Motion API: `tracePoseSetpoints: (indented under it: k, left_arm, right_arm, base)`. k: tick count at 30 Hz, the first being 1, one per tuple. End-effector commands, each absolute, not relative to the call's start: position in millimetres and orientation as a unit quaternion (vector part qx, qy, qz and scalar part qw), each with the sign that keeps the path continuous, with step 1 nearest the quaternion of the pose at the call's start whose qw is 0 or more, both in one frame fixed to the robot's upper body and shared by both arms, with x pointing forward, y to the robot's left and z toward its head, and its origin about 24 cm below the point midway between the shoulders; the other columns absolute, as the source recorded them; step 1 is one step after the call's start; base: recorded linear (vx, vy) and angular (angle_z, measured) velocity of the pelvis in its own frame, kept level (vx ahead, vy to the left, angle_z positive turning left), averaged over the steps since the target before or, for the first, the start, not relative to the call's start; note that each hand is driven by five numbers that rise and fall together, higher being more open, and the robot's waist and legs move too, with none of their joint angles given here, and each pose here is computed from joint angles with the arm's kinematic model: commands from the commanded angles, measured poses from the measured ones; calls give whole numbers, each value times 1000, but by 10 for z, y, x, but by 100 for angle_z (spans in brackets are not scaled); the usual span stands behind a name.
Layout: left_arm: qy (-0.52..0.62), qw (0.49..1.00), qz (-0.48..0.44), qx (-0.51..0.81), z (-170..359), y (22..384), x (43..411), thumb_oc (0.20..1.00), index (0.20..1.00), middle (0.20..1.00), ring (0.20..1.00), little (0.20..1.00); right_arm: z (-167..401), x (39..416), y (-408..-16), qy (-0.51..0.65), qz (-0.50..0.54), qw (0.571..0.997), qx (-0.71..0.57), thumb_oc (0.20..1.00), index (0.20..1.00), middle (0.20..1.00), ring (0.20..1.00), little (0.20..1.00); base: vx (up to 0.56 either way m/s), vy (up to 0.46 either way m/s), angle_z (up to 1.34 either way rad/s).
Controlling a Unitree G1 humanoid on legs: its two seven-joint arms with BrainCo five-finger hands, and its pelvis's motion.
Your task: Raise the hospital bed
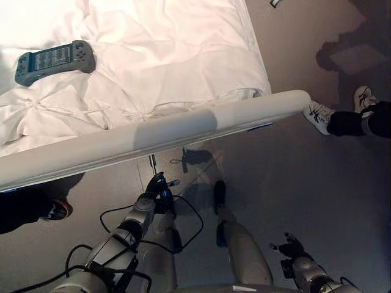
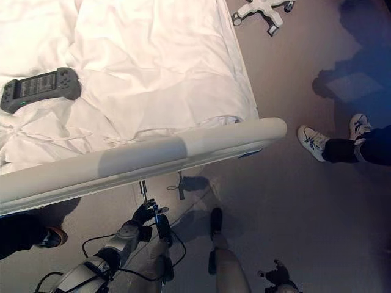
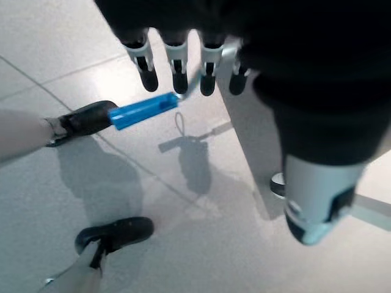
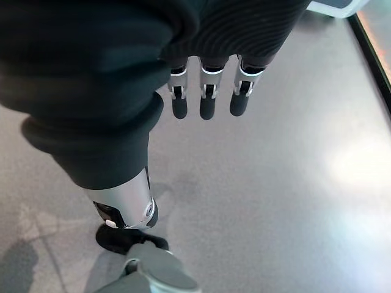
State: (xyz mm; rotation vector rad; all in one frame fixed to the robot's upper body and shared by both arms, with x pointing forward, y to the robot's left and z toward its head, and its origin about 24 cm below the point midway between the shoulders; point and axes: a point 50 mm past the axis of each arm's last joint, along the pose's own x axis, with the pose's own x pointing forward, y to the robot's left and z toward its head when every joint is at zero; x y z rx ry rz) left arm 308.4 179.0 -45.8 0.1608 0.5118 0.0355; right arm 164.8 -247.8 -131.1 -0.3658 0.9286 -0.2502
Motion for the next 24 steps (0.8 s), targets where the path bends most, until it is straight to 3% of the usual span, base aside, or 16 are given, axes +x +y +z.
tracePoseSetpoints:
  k: [1, 12, 24]
  left_arm:
    - [215, 974, 29, 61, -276, 1714, 3257, 1000, 1000, 1000, 1000, 1000]
    - [154, 986, 48, 35, 133, 1684, 3565, 1000, 1000, 1000, 1000, 1000]
    - [197, 976, 84, 33, 2, 1929, 3483, 1000, 1000, 1000, 1000, 1000]
  right_arm:
    - [-1284, 1630, -2507, 427, -131, 877, -175, 1000, 1000, 1000, 1000, 1000]
    - [-1124, 1858, -2364, 358, -107, 911, -172, 1000, 1000, 1000, 1000, 1000]
    - [-1131, 1897, -2415, 368, -110, 905, -181, 1000, 1000, 1000, 1000, 1000]
  base:
    - [0, 0, 0]
    - [18, 9, -4]
    - [2, 0, -2]
